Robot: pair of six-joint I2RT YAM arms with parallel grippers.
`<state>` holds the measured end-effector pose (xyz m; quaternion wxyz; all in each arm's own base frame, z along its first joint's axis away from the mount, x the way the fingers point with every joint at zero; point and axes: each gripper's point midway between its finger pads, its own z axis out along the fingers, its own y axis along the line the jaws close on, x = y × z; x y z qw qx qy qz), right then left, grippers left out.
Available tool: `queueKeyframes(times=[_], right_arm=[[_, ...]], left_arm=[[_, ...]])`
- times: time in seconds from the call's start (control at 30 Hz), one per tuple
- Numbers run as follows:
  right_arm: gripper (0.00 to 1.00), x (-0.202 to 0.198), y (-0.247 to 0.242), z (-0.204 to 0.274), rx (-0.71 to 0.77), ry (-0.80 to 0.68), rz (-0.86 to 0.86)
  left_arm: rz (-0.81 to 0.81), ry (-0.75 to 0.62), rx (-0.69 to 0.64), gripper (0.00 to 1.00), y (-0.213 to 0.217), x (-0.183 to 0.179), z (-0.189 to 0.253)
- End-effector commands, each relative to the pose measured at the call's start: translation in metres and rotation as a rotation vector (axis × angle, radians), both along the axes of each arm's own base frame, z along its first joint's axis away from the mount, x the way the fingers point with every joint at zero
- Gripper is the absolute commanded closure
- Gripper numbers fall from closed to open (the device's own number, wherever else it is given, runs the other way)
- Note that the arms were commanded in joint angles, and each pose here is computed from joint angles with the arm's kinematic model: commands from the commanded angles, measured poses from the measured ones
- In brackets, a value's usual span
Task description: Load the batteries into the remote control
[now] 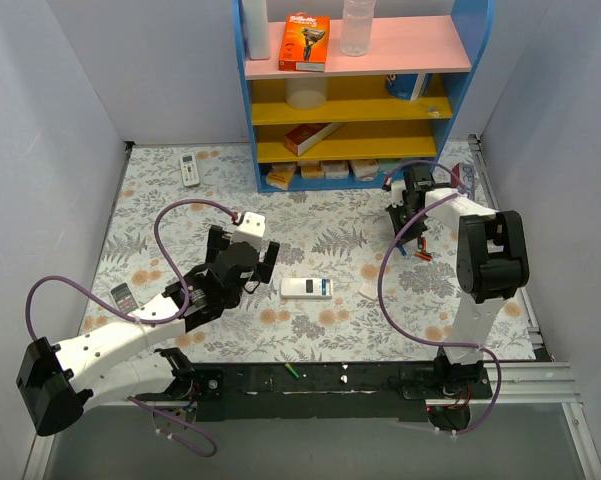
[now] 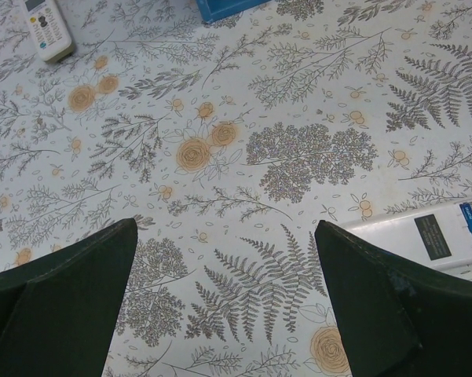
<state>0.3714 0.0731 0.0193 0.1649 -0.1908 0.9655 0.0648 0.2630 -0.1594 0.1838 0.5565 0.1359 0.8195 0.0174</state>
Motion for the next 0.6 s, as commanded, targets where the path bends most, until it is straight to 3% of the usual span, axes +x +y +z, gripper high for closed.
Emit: queueKeyframes(times=[0.0,0.2,0.37,0.57], right_arm=[[0.94,-0.016,0.028,-0.003,0.009,0.029,0.005],[0.87,-0.04,0.039,-0.012,-0.055,0.061,-0.07],[0.73,-0.048,0.04,-0.009,-0.086,0.051,-0.105],[0.71,-0.056,0.04,-0.002,-0.07,0.034,-0.106]], left_arm=[[0.035,-0.006,0.006,0.02,0.008,0.001,0.001],[0.039,-0.006,0.0,0.02,0.009,0.0,0.002],[0.037,-0.008,-0.014,0.02,0.009,-0.001,0.005],[0.034,-0.008,-0.023,0.02,0.009,-0.002,0.006]])
